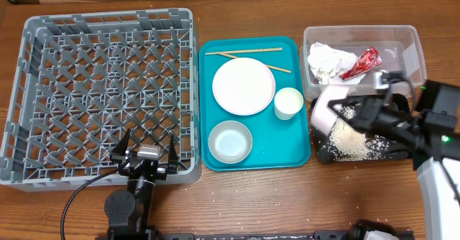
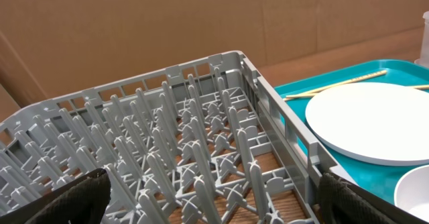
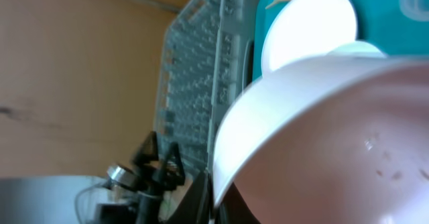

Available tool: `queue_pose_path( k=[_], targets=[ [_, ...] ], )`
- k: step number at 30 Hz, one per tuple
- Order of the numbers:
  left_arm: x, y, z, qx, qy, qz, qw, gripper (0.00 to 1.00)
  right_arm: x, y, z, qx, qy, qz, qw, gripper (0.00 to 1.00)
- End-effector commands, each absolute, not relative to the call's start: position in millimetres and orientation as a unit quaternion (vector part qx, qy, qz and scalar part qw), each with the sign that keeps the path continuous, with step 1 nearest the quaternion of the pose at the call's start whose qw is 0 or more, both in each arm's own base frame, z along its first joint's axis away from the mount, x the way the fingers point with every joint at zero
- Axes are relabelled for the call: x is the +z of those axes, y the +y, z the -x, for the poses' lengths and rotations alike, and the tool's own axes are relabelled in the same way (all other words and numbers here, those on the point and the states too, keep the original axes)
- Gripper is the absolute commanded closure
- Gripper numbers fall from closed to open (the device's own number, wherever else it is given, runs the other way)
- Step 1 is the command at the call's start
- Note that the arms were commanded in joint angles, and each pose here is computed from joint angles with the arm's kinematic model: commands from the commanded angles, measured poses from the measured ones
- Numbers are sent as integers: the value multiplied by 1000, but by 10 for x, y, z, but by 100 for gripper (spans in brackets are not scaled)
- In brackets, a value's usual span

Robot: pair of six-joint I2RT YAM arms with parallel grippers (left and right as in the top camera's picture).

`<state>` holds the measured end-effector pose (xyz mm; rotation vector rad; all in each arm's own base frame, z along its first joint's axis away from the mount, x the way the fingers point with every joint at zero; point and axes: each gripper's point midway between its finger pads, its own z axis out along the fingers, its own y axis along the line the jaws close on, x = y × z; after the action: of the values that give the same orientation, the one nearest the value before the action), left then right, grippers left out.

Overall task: Sort waste into correct bins and load items into the dishwasher
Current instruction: 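Set the emptied pink bowl back on the teal tray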

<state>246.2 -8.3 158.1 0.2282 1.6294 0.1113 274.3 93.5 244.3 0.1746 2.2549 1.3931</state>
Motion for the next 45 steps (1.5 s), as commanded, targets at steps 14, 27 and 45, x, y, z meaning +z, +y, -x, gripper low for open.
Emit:
queue_pose_path(
  k=[14,27,45],
  targets=[
    [1563,-59,-2462,56,726,-101,678,0,1364,1992,-2475,195,966,73,150,96],
    [1563,-59,-2462,56,726,-101,678,0,480,2107,-2632,121,986,79,81,96],
    [1563,-59,-2462,56,726,-101,678,0,1540,2502,-2827,210,969,80,106,48]
  ],
)
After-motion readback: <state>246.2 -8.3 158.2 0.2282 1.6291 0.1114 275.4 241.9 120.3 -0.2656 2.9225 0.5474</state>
